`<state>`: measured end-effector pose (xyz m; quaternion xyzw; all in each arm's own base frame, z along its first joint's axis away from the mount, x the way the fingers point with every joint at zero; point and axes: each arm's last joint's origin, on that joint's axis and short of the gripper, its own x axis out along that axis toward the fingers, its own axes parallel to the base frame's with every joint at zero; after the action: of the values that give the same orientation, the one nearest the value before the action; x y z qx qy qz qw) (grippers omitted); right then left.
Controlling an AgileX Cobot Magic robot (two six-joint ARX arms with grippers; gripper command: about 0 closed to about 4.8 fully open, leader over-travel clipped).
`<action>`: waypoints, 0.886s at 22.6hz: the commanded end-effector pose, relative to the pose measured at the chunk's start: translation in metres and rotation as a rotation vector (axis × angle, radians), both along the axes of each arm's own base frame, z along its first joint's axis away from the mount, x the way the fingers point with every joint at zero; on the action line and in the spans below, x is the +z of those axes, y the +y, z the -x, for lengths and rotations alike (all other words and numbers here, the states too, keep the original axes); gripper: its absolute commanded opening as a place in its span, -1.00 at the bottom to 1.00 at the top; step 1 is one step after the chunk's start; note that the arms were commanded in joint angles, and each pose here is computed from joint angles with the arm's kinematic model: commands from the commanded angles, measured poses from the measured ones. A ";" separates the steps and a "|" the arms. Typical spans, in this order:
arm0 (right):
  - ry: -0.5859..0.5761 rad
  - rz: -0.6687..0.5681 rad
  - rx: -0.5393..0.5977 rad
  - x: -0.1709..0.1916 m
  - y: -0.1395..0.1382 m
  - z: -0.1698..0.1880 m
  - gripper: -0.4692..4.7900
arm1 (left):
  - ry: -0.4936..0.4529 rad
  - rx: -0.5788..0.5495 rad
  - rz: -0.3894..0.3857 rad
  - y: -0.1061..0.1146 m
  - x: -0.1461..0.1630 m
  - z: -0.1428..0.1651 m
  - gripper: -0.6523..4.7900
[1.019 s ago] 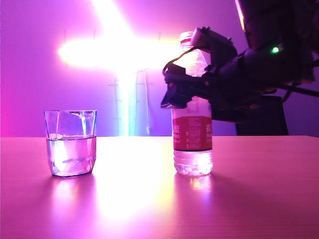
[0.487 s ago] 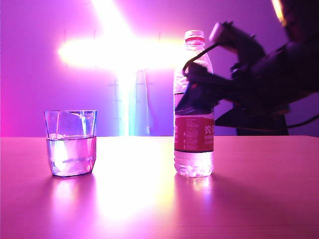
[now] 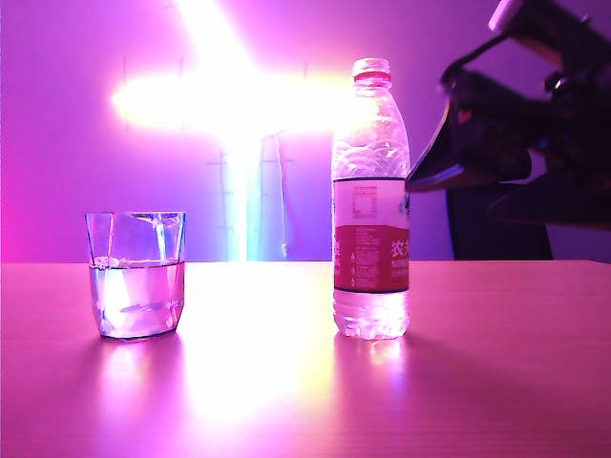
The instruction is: Pick up the mineral water bottle on the table and pour water into the mug until it's half full.
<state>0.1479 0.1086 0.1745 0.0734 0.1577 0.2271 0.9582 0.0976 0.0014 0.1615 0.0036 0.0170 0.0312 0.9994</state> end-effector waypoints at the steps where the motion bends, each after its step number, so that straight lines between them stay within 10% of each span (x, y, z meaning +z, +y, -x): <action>1: -0.004 -0.043 0.019 0.011 -0.006 0.009 0.94 | -0.015 0.023 0.003 0.002 0.003 0.000 -0.77; 3: -0.022 -0.058 0.022 0.017 -0.010 0.014 0.48 | -0.016 0.023 0.003 0.002 0.003 0.000 -0.77; 6: -0.071 -0.095 0.023 0.029 -0.020 0.028 -0.78 | -0.016 0.021 0.003 0.002 0.003 0.000 -0.77; 20: -0.328 -0.287 0.019 0.065 -0.049 0.064 -0.82 | -0.015 0.022 0.003 0.002 0.003 0.000 -0.77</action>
<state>0.0854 0.0613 0.2351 0.1623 -0.0184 0.2648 0.9504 0.0975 0.0037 0.1615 0.0034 0.0170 0.0425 0.9989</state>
